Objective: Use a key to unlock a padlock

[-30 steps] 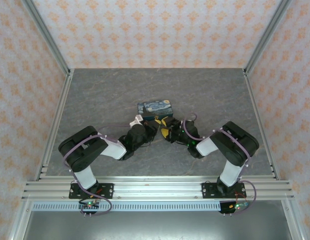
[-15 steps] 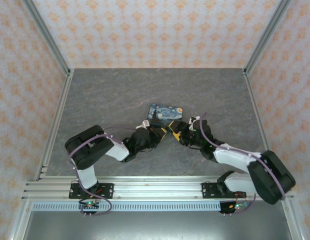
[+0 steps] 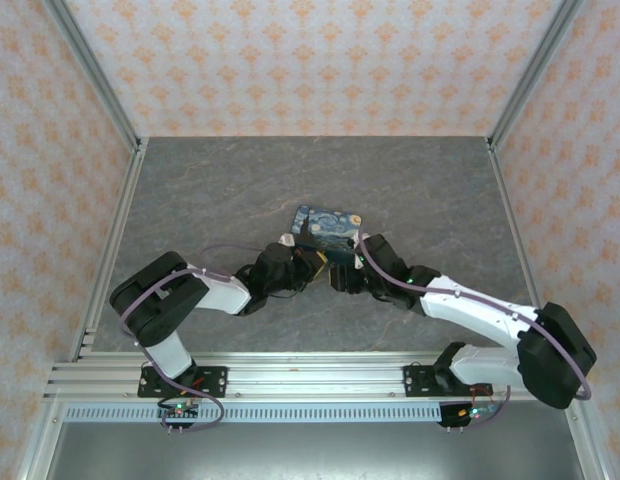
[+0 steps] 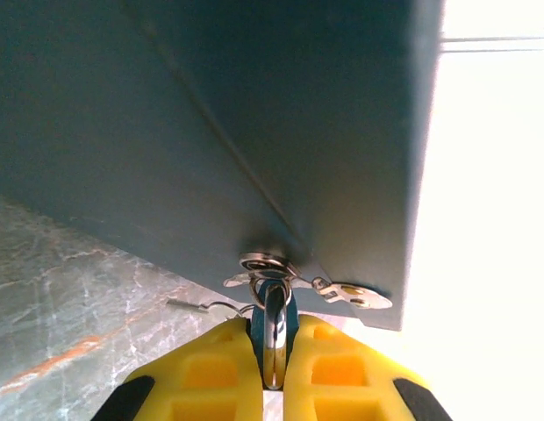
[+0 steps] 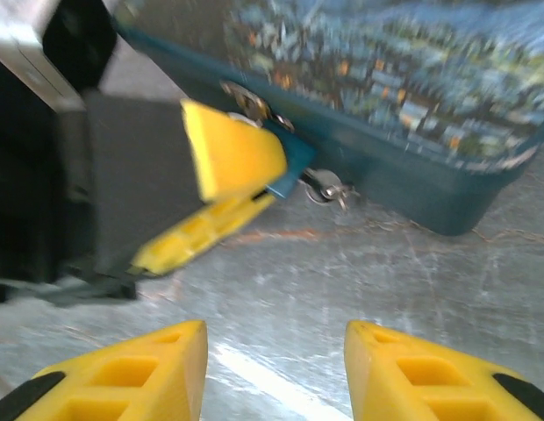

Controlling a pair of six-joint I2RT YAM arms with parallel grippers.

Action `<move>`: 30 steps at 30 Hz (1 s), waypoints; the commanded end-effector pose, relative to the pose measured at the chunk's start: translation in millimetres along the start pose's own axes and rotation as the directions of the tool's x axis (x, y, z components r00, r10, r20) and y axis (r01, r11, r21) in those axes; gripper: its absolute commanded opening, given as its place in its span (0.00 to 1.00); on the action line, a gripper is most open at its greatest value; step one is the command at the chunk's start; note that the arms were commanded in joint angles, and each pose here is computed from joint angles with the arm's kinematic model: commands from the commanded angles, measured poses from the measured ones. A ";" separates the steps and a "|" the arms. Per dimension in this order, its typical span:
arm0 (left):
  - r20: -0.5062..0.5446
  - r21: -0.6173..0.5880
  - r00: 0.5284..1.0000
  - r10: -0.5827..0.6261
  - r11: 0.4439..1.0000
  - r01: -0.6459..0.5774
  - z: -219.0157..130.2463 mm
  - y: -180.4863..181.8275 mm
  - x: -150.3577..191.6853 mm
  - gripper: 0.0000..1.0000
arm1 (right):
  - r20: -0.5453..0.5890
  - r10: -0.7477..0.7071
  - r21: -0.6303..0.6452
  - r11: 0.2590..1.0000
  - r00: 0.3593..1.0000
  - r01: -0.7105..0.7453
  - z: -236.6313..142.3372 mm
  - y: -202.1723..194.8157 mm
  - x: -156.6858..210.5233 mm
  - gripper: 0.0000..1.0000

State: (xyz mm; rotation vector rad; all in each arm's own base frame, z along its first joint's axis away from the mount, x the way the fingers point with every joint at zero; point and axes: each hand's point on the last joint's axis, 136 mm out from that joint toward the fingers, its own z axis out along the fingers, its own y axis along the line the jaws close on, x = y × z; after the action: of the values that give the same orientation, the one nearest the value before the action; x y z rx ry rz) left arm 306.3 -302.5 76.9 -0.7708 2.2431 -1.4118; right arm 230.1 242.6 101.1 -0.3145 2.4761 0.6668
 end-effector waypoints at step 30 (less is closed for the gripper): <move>-0.117 0.045 0.993 0.034 0.999 -0.029 -6.7 -43.0 6.2 0.00 | 0.019 -0.432 0.126 0.896 0.902 0.427 15.7 -6.5 -12.5 0.41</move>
State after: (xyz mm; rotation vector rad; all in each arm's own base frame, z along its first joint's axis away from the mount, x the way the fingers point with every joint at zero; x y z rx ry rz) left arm 301.8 -309.7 86.9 -0.7291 2.3542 -1.4523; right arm 247.0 238.3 89.3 -0.7293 2.3036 0.3368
